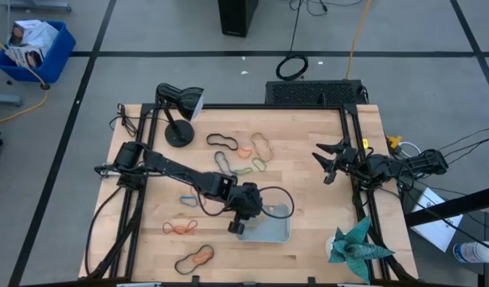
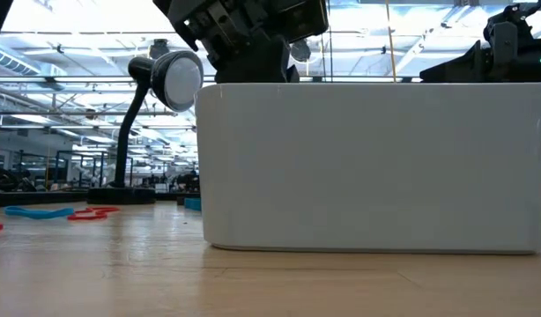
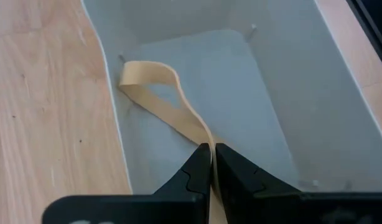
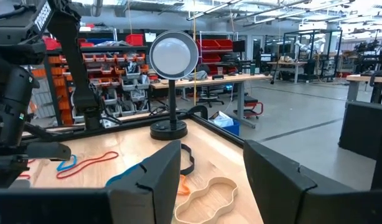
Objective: Pick and place rubber bands into bin
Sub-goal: Put the bottom brown rubber band into the gray bin, then put the bottom black rubber band into the gray bin
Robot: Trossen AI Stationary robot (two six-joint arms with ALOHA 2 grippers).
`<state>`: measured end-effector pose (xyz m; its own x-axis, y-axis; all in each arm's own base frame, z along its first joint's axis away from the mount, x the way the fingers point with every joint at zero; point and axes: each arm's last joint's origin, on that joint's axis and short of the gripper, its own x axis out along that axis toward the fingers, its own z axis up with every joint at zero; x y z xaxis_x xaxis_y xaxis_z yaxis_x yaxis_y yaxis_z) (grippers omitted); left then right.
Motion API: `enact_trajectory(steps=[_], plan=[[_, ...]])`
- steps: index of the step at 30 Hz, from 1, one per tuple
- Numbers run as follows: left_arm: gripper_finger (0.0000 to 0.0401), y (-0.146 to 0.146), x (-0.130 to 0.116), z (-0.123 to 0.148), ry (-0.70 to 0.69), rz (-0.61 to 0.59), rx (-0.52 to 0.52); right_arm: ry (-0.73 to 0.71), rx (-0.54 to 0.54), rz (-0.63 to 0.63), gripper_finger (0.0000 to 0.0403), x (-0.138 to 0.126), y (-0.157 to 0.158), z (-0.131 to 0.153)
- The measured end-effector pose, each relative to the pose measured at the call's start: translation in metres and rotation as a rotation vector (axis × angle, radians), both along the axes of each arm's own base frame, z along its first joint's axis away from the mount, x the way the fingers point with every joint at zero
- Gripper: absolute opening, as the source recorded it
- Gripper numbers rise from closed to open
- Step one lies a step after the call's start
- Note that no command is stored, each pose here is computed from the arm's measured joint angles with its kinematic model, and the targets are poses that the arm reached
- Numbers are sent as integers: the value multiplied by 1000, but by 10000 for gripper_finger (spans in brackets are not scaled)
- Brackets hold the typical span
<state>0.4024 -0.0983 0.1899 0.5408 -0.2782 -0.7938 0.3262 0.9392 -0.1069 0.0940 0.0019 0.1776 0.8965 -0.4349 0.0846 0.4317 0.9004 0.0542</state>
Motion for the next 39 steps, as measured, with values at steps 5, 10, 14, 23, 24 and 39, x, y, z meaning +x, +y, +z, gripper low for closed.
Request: enact_trajectory(steps=[5,10,14,23,24,39], plan=[[31,0,0,0,0,0,0,-3,7,1,169,0,0,0],[31,0,0,0,0,1,1,-11,27,3,169,0,0,0],[31,1,0,0,-16,7,49,-5,26,3,169,0,0,-1],[31,3,2,0,-35,69,105,2,42,8,169,0,0,-2],[31,3,2,0,-36,71,108,2,42,8,169,0,0,-2],[139,5,-1,2,-41,7,179,25,37,8,169,0,0,-4]])
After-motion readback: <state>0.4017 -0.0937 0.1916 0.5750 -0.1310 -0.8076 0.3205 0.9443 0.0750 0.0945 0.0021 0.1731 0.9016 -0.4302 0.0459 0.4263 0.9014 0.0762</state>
